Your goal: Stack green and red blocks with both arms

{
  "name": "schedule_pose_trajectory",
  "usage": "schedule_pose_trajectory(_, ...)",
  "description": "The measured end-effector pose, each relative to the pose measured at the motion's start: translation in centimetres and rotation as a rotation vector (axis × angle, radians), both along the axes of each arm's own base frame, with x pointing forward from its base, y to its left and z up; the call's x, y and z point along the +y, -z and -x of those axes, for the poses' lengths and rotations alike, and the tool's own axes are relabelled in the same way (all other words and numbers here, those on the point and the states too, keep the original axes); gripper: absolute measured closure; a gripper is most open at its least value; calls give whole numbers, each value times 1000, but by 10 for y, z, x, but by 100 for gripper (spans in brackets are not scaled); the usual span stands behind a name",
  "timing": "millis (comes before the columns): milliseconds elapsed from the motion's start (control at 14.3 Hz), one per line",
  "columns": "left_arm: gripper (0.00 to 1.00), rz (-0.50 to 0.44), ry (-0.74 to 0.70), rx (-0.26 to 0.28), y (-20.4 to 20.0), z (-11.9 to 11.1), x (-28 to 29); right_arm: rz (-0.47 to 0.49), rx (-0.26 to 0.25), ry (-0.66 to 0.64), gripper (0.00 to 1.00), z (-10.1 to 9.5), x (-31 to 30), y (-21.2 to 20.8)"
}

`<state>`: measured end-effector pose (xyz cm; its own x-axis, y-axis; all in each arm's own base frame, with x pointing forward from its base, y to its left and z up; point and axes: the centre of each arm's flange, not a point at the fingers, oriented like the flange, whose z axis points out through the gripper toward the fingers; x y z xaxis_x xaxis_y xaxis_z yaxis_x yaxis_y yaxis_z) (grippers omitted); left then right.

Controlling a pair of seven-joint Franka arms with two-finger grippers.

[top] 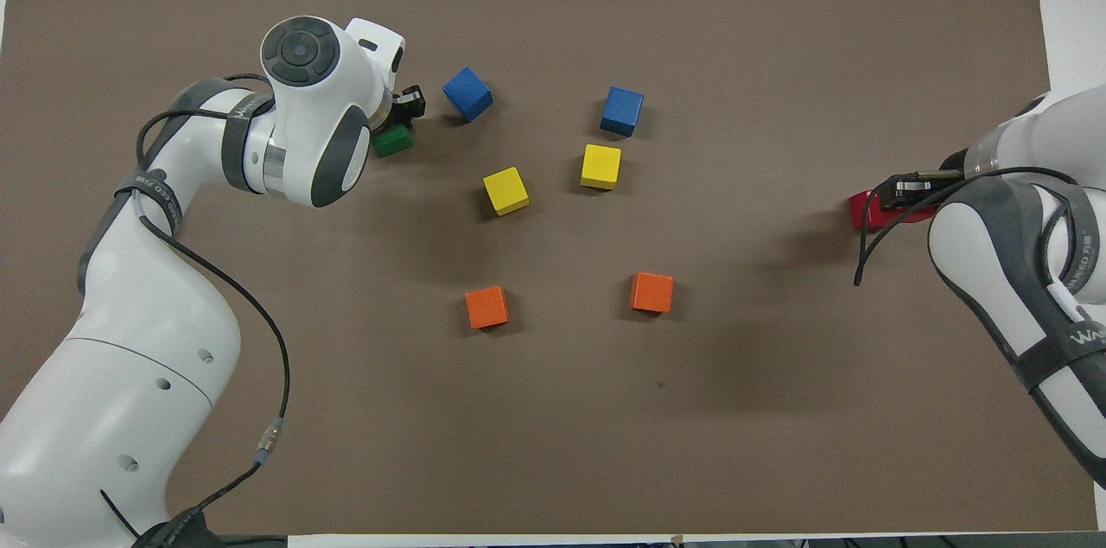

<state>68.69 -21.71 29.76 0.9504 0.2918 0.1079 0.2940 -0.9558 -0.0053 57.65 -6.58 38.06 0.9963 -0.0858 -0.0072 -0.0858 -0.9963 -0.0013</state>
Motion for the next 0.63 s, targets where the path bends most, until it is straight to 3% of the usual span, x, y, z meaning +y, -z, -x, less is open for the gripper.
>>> schedule_pose_trajectory(279,44,-47,143,88,-73,-3,106,1,-10,-3,45,5,-15,9)
schedule_pose_trajectory(419,44,-52,227,108,-112,12,176,1,-18,-6,45,5,-13,11)
schedule_pose_trajectory(628,44,-54,373,134,-127,39,260,2,-31,-11,45,7,-10,17)
